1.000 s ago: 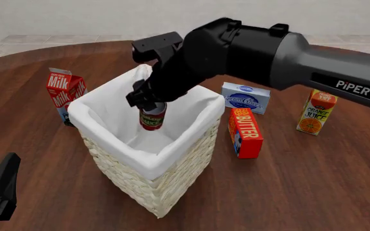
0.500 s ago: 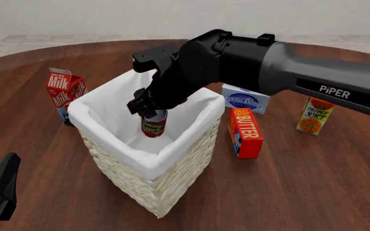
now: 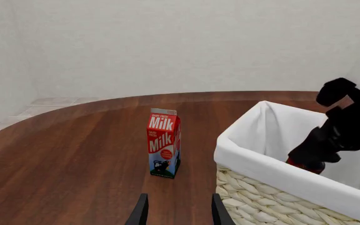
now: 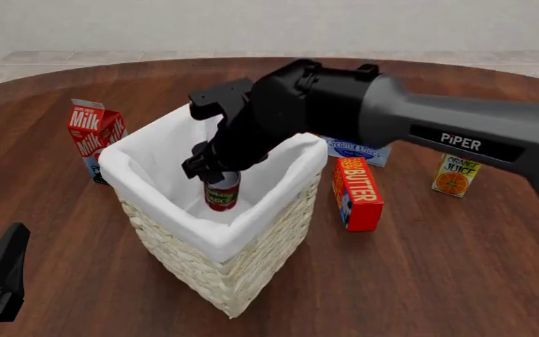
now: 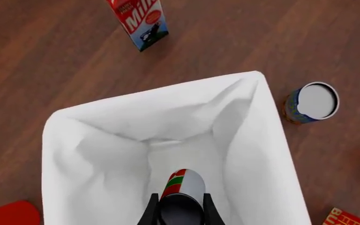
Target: Pick up the tomato sauce, and put it in the basket.
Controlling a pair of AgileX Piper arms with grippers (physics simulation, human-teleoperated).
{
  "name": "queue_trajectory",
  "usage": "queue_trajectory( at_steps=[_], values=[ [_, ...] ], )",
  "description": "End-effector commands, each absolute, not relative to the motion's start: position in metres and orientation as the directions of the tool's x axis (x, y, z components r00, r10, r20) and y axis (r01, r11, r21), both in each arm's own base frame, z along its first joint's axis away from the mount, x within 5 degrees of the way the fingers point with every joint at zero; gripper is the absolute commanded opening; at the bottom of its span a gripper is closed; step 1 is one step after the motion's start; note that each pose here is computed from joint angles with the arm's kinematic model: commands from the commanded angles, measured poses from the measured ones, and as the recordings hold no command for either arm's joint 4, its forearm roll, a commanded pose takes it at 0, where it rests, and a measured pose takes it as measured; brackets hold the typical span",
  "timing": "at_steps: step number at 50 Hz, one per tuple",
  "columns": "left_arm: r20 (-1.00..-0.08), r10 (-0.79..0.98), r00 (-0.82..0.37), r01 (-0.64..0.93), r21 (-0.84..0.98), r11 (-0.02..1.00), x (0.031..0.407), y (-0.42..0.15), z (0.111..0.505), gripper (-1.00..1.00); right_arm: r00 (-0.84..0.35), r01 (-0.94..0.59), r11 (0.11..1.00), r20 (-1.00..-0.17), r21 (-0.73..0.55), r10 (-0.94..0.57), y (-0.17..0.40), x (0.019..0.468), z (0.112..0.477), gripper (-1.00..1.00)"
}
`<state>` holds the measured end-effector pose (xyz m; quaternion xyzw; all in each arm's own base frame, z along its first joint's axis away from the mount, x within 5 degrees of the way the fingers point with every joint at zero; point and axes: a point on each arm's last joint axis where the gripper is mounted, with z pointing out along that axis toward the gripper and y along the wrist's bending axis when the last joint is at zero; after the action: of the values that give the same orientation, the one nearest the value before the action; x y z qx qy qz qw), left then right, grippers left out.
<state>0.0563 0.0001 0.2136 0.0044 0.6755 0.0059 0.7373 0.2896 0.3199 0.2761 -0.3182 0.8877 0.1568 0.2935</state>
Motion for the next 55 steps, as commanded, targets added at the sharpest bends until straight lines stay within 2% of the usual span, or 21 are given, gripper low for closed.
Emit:
queue_trajectory(
  at_steps=[1, 55],
  values=[
    [-0.996, 0.015, 0.087, -0.003, 0.014, 1.000, 0.056, 0.000, 0.214, 1.00, -0.641, -0.644, 0.758, -0.612, 0.102, -0.462, 0.322, 0.292, 0.270, -1.00],
    [-0.996, 0.014, 0.088, -0.003, 0.014, 1.000, 0.056, 0.000, 0.214, 1.00, -0.673, -0.620, 0.778, -0.576, 0.097, -0.464, 0.321, 0.306, 0.244, -1.00]
  ],
)
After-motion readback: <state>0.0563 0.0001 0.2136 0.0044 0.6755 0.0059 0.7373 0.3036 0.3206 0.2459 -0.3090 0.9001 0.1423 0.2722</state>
